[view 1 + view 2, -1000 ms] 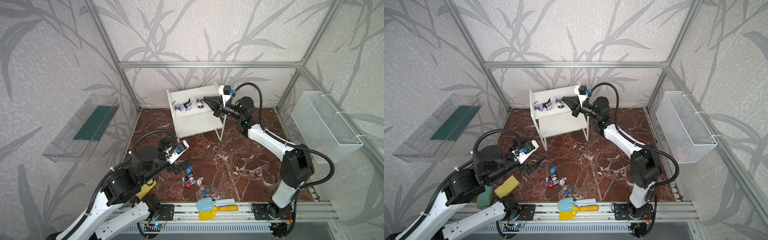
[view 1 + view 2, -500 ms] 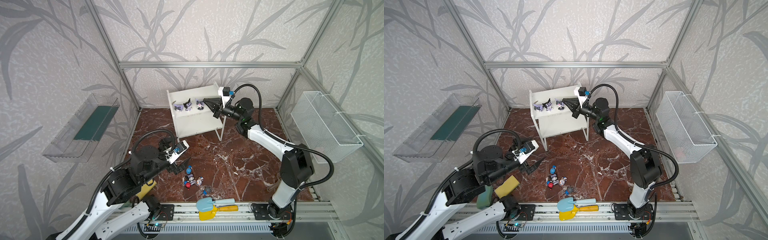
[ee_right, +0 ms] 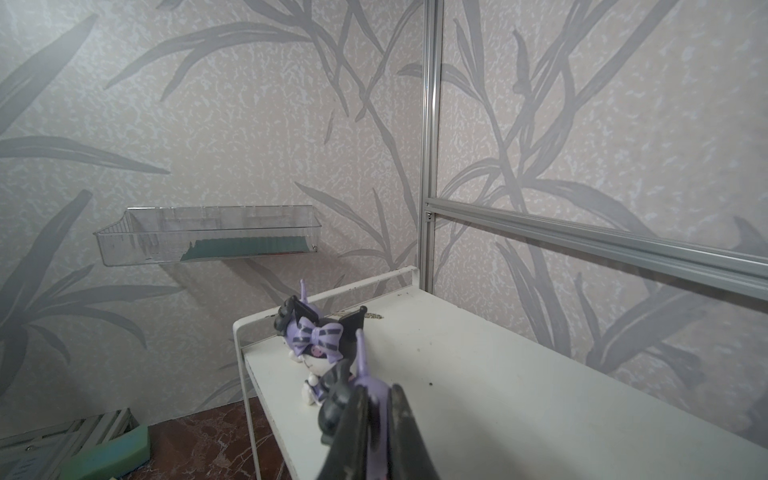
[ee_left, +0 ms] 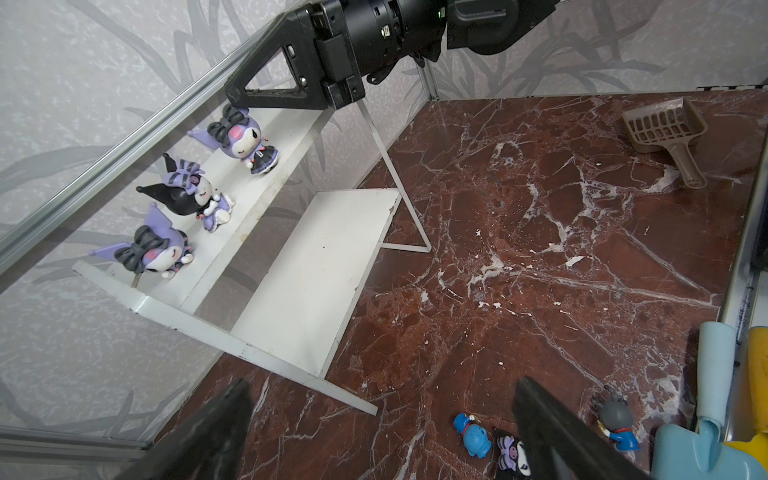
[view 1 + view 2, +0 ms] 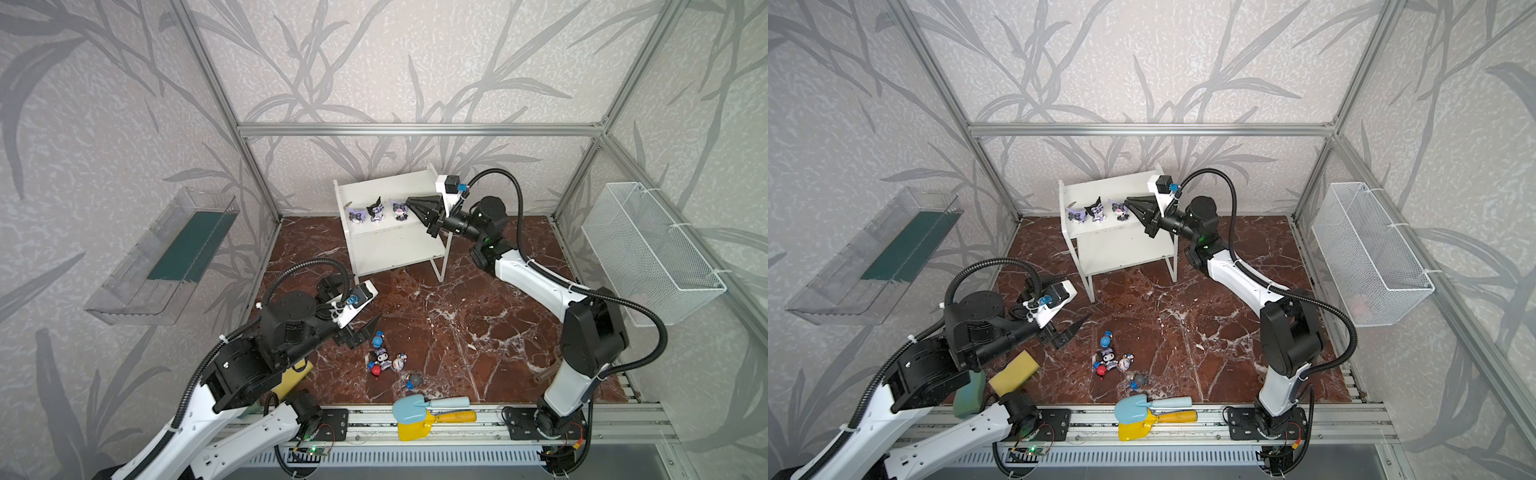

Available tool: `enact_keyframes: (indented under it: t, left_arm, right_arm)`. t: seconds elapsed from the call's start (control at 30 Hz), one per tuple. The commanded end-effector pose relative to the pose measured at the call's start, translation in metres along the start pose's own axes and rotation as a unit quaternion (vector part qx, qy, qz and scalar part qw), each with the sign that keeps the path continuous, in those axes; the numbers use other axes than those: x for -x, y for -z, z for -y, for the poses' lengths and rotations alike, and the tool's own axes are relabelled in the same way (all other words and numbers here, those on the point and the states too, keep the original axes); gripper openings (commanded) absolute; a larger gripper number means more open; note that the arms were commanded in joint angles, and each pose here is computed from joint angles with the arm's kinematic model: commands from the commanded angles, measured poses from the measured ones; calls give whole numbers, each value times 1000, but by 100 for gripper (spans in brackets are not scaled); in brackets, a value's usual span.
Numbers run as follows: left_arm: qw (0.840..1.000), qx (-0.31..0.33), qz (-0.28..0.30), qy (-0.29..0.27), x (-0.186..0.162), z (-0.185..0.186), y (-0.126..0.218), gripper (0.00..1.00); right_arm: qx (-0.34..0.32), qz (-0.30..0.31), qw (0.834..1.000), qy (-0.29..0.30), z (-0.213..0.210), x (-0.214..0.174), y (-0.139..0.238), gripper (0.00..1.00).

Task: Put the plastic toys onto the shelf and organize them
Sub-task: 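Lower the purple figure with the right gripper onto the top shelf beside the others, then open the right gripper and draw it back toward the floor figures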

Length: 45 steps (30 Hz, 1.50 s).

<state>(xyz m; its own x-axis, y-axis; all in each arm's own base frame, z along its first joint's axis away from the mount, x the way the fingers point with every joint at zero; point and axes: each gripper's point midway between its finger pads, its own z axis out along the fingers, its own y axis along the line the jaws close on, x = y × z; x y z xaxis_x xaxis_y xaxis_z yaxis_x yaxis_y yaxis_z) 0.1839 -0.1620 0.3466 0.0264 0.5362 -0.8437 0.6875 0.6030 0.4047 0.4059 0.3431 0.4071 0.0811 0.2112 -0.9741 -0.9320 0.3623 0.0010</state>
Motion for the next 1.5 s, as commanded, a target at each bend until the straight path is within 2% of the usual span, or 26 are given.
enact_keyframes:
  t: [0.0, 0.77, 0.8, 1.07, 1.23, 1.47]
  left_arm:
    - [1000, 2, 8, 5, 1, 0, -1, 99]
    - [1000, 2, 8, 7, 1, 0, -3, 99]
    - [1000, 1, 8, 7, 1, 0, -4, 99]
    - [1000, 3, 10, 10, 3, -2, -4, 99]
    - [999, 24, -7, 23, -5, -8, -6, 99]
    - [994, 31, -65, 79, -44, 0, -13, 99]
  right_arm:
    - [4, 14, 1000, 16, -4, 11, 2, 16]
    - [1, 5, 1000, 19, -9, 15, 7, 26]
    - [3, 14, 999, 28, -15, 30, 12, 27]
    - [8, 14, 999, 41, -27, 40, 21, 29]
    - [19, -11, 998, 59, -58, 36, 34, 36]
    - [20, -116, 988, 100, -136, -26, 67, 51]
